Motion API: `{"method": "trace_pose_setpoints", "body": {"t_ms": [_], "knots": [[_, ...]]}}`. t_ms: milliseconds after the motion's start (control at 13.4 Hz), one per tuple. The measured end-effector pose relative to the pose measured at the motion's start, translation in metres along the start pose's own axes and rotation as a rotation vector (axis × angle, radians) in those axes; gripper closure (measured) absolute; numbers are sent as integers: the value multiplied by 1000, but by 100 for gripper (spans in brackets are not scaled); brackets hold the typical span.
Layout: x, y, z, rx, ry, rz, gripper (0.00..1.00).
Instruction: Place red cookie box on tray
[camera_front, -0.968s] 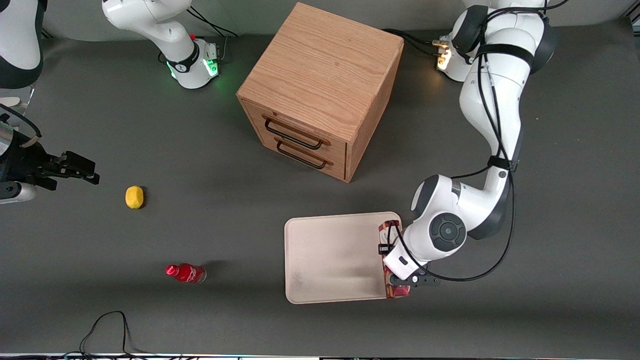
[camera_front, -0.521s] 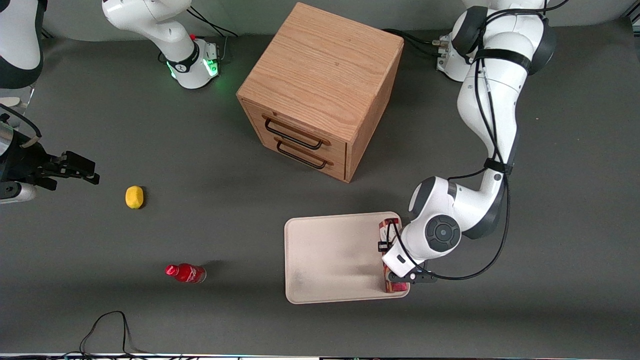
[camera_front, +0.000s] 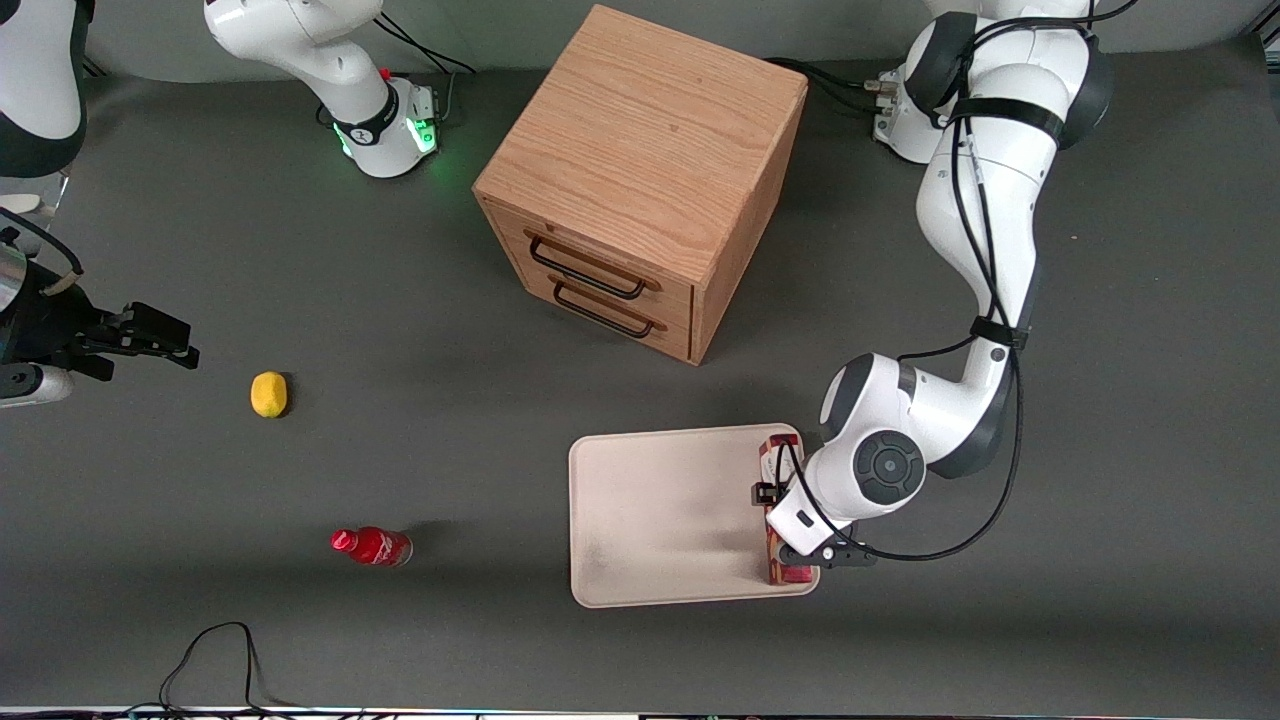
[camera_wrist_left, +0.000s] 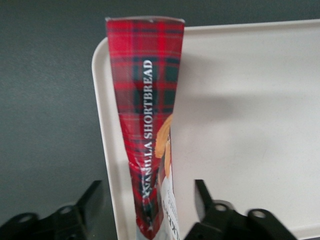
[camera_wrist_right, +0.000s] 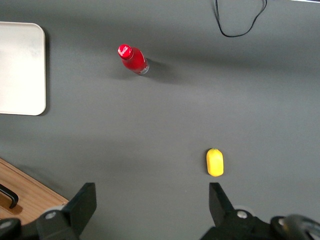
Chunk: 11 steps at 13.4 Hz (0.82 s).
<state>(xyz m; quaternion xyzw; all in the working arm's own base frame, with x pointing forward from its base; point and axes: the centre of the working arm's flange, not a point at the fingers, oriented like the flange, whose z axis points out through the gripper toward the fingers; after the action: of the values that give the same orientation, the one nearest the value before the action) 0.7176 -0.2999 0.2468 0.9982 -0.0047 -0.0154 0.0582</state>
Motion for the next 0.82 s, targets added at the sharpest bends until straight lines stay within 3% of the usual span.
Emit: {"method": "trace_pose_setpoints", "body": {"t_ms": [74,149,596,819], "knots": [[2,-5,-3,0,2,-6,1],[4,-10,-7,1,5,-11,0],[-15,-26,-87,11,32,-19,0],[-34,-80,-136,37,33,-16,0]]}}
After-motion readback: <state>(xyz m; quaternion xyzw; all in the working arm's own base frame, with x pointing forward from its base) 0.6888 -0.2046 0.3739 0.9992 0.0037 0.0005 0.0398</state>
